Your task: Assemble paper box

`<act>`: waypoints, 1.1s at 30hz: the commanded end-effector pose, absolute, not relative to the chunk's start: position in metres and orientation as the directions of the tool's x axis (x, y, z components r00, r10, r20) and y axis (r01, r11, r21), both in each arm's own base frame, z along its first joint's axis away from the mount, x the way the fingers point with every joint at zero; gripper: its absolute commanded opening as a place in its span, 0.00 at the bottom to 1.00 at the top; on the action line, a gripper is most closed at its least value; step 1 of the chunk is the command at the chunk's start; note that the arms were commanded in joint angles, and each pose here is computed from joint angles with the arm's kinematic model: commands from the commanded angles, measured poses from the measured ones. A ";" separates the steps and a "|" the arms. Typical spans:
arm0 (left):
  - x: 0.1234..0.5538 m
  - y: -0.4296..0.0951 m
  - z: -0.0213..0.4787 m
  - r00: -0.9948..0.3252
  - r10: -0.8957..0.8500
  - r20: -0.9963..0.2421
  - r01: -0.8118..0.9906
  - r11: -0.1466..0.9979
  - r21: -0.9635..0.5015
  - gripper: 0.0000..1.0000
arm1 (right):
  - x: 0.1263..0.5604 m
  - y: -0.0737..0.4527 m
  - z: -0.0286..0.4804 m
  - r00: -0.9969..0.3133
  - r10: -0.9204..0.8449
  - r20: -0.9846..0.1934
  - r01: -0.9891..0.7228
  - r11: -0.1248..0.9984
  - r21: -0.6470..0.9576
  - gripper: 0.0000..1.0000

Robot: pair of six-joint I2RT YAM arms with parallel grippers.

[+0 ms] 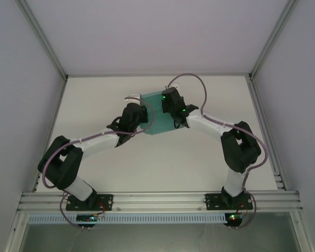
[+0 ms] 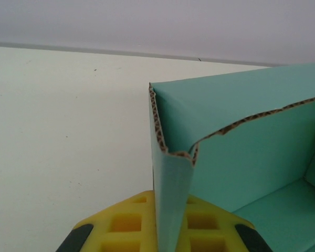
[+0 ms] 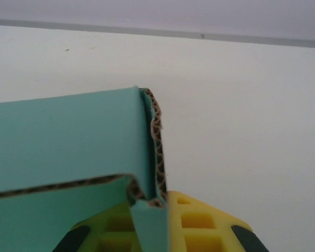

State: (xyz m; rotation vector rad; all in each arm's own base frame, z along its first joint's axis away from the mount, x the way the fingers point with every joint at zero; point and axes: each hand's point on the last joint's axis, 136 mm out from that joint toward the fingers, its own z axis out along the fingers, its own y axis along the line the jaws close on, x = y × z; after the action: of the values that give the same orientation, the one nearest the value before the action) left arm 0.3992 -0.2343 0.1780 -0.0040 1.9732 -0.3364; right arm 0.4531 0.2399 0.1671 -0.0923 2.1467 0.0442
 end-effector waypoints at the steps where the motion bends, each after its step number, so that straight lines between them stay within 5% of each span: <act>1: 0.405 -0.220 0.201 -0.372 -0.244 -0.895 0.063 0.956 -0.287 0.00 | 0.462 0.152 0.152 -0.539 -0.024 -0.842 0.298 0.930 -0.217 0.00; 13: 0.414 -0.223 0.190 -0.407 -0.236 -0.882 0.048 0.959 -0.279 0.00 | 0.482 0.180 0.159 -0.458 -0.200 -0.866 0.137 0.947 -0.291 0.00; 19: 0.421 -0.219 0.191 -0.420 -0.199 -0.886 0.062 0.967 -0.247 0.00 | 0.455 0.226 0.181 -0.418 -0.234 -0.878 -0.133 0.972 -0.195 0.40; 24: 0.426 -0.218 0.197 -0.426 -0.101 -0.899 0.141 0.974 -0.176 0.00 | 0.402 0.268 0.203 -0.454 -0.167 -0.875 -0.457 0.887 0.067 0.95; 29: 0.428 -0.221 0.197 -0.437 0.098 -0.894 0.323 0.945 -0.054 0.00 | 0.361 0.275 0.245 -0.459 -0.059 -0.886 -0.575 0.780 0.246 0.99; 33: 0.418 -0.230 0.183 -0.450 0.380 -0.808 0.547 0.833 0.087 0.00 | 0.344 0.242 0.252 -0.475 -0.041 -0.879 -0.520 0.819 0.243 0.99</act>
State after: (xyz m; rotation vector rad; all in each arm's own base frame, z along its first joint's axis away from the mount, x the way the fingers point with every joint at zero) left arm 0.4291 -0.2116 0.1817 0.3186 2.0864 -0.2130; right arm 0.3616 0.2539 0.2618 -0.4288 1.9293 0.5561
